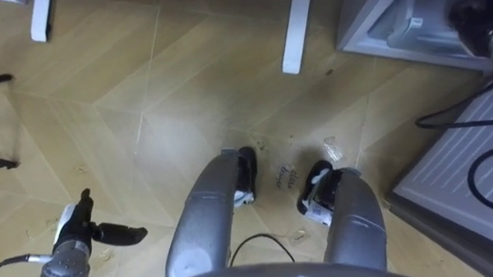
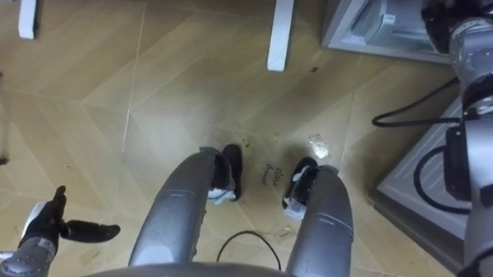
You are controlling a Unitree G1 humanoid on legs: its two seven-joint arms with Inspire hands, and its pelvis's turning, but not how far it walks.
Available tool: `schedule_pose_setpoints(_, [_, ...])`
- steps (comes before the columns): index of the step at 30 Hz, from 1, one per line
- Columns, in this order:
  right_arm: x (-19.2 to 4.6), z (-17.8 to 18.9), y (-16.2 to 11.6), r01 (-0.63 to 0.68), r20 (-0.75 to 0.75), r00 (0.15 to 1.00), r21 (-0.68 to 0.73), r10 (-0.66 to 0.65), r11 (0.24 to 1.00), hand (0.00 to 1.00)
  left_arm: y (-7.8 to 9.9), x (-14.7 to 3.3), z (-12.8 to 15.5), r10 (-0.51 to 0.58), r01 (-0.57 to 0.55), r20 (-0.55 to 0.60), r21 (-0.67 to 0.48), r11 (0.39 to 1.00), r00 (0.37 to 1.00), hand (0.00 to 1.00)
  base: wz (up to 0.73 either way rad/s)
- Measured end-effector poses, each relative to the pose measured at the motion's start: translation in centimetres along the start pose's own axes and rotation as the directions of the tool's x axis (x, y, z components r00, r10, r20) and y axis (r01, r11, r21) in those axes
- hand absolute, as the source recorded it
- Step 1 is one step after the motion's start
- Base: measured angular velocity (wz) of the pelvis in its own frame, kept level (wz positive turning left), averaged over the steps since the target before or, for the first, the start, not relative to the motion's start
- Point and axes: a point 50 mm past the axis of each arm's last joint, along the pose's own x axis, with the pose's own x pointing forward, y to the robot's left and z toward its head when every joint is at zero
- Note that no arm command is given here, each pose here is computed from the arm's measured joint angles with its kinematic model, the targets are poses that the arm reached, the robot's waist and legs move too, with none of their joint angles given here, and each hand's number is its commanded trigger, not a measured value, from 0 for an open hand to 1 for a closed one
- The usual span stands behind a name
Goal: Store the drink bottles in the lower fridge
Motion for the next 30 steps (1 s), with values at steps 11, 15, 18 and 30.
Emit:
schedule_pose_setpoints(11, [0.1, -2.1, -3.0, 0.072, -0.054, 0.996, -0.006, -0.072, 0.997, 0.00, -1.2, 0.4, 0.3, -0.028, 0.028, -0.020, -0.006, 1.000, 0.999, 0.00, 0.00])
schedule_pose_setpoints(15, [0.1, -2.2, -4.3, 0.070, -0.065, 0.995, -0.017, -0.071, 0.997, 0.00, -1.3, 0.5, 0.1, -0.039, 0.039, -0.033, -0.005, 0.999, 0.999, 0.00, -0.01])
schedule_pose_setpoints(18, [0.0, -2.4, -5.3, 0.089, -0.079, 0.993, -0.028, -0.091, 0.996, 0.00, -1.3, 0.6, -0.3, -0.040, 0.040, -0.055, -0.004, 0.999, 0.998, 0.00, -0.03])
schedule_pose_setpoints(30, [-1.7, -5.2, -12.5, 0.057, -0.169, 0.982, -0.164, -0.085, 0.985, 0.00, -1.2, 1.3, 0.0, -0.023, 0.022, -0.068, -0.029, 0.999, 0.997, 0.00, -0.07])
